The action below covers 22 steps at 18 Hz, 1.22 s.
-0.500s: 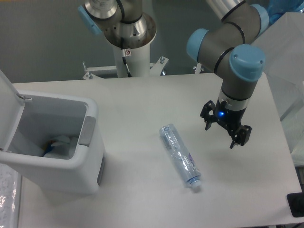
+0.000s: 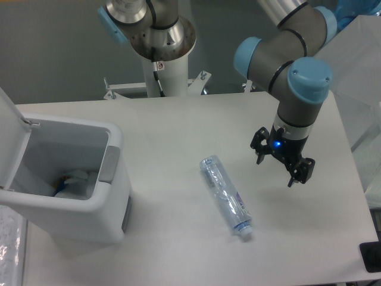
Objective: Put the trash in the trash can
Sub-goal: 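Move the gripper toward the clear plastic water bottle on the table, then lower the open gripper over the bottle's cap end and align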
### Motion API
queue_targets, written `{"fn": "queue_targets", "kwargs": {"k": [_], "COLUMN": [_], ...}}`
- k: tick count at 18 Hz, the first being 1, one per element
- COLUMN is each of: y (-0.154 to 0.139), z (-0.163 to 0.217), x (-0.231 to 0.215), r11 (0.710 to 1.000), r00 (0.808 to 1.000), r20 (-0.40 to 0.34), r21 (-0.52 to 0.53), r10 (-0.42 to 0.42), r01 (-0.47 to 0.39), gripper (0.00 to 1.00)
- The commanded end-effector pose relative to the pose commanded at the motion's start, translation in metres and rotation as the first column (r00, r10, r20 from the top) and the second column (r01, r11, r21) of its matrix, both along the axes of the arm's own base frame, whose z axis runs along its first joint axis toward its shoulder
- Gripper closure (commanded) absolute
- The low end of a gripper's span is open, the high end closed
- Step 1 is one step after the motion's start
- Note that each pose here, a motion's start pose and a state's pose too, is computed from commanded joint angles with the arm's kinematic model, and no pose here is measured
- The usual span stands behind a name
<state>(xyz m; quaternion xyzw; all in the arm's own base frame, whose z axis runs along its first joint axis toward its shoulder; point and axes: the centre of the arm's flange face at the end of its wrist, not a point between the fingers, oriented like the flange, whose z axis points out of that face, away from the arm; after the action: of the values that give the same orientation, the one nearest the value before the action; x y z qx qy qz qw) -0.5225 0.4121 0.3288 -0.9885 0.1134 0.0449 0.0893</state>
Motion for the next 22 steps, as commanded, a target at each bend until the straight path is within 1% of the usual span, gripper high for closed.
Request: {"fn": "queue_targets", "kwargs": {"k": [2, 3, 5, 6, 8, 9, 10, 11, 12, 13, 14, 16, 17, 19, 20, 21, 22], "y": [0.016, 0.022, 0.041, 0.05, 0.071, 0.082, 0.092, 0.105, 0.119, 0.126, 0.127, 0.129, 0.133, 0.135, 0.134, 0.133, 0.132], "z": [-0.001, -0.003, -0.01, -0.014, -0.022, -0.028, -0.035, -0.036, -0.035, -0.036, -0.042, -0.043, -0.046, -0.055, -0.06, -0.066, -0.071], "x": [-0.001, -0.003, -0.006, -0.007, -0.006, -0.005, -0.005, -0.008, -0.005, -0.004, -0.003, -0.002, 0.001, 0.001, -0.001, -0.002, -0.004], "r11": [0.995, 0.987, 0.968, 0.955, 0.924, 0.904, 0.879, 0.858, 0.842, 0.825, 0.815, 0.811, 0.797, 0.748, 0.729, 0.697, 0.648], "r00": [0.994, 0.987, 0.967, 0.954, 0.924, 0.905, 0.881, 0.858, 0.842, 0.825, 0.815, 0.811, 0.797, 0.748, 0.729, 0.695, 0.645], "r20": [0.017, 0.028, 0.048, 0.047, 0.009, -0.005, -0.008, -0.009, -0.005, 0.004, 0.007, -0.004, -0.006, -0.004, -0.024, -0.05, -0.062], "r21": [0.008, 0.011, 0.012, 0.001, -0.038, -0.053, -0.056, -0.035, -0.013, -0.006, -0.013, 0.007, 0.025, 0.043, 0.038, 0.031, 0.03], "r10": [0.103, 0.157, 0.251, 0.297, 0.381, 0.426, 0.473, 0.513, 0.539, 0.565, 0.579, 0.585, 0.604, 0.663, 0.684, 0.717, 0.761], "r01": [-0.104, -0.157, -0.252, -0.298, -0.381, -0.425, -0.473, -0.513, -0.539, -0.565, -0.579, -0.585, -0.603, -0.663, -0.683, -0.717, -0.761], "gripper": [0.0, 0.0, 0.0, 0.0, 0.0, 0.0, 0.0, 0.0, 0.0, 0.0, 0.0, 0.0, 0.0, 0.0, 0.0, 0.0, 0.0]}}
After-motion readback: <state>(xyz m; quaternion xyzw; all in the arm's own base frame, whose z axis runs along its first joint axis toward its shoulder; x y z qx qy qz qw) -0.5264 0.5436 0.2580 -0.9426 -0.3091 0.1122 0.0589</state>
